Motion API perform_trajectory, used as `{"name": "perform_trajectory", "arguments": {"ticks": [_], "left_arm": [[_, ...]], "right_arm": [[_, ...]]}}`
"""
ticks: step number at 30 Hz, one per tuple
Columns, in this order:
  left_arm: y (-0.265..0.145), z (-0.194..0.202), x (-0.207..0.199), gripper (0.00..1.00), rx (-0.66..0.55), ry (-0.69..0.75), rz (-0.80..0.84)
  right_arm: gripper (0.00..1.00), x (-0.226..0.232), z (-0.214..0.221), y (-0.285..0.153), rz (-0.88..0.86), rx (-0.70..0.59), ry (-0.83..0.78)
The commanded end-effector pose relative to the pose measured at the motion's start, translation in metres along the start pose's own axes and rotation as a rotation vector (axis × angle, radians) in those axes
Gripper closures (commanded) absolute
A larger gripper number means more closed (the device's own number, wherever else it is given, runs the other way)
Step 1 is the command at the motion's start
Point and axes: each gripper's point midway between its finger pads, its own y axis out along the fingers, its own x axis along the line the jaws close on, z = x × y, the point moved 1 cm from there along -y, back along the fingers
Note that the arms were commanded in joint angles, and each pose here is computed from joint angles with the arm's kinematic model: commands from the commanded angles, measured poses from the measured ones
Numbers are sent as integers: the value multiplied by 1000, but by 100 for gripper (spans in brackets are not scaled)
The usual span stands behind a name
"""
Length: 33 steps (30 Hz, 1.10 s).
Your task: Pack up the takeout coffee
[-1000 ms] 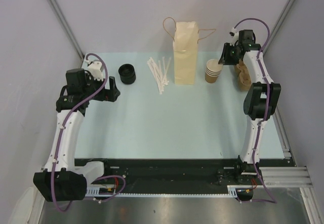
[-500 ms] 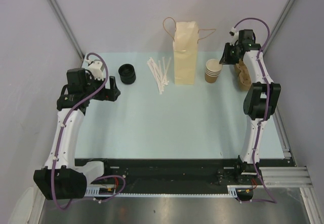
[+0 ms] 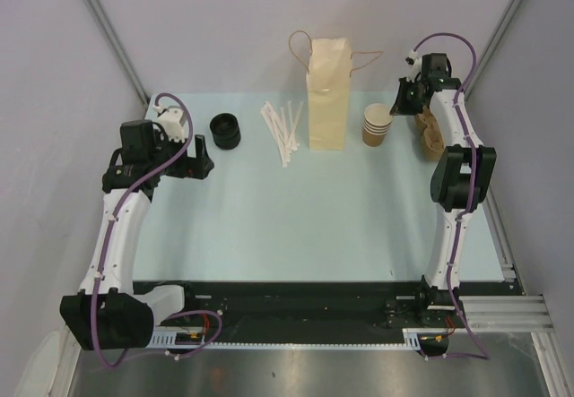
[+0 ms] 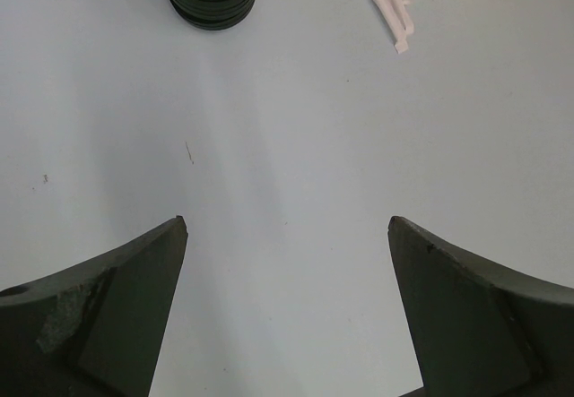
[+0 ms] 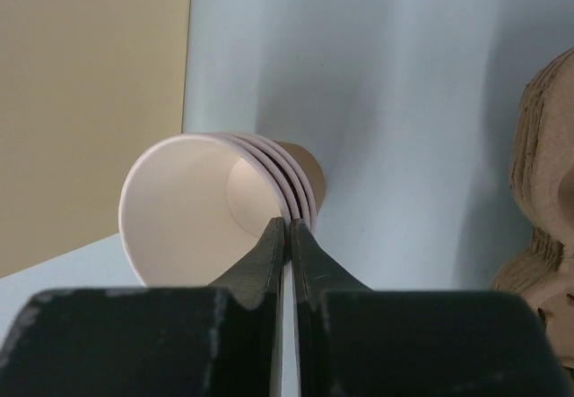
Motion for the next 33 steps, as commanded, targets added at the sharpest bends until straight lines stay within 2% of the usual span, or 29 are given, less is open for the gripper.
{"name": "perform_trajectory", "arguments": {"ticks": [1, 13, 25, 33], "left_arm": [[-3, -14, -2, 0, -48, 5, 4], [-4, -12, -3, 0, -49, 3, 10], [-5, -14, -5, 0, -52, 5, 14], [-8, -18, -9, 1, -57, 6, 40]], "right_arm": [[99, 6, -16, -9, -9, -43, -8], [100, 27, -46, -64, -84, -149, -9], [100, 25, -48, -73, -126, -155, 22], [100, 40, -82, -151, -209, -300, 28]]}}
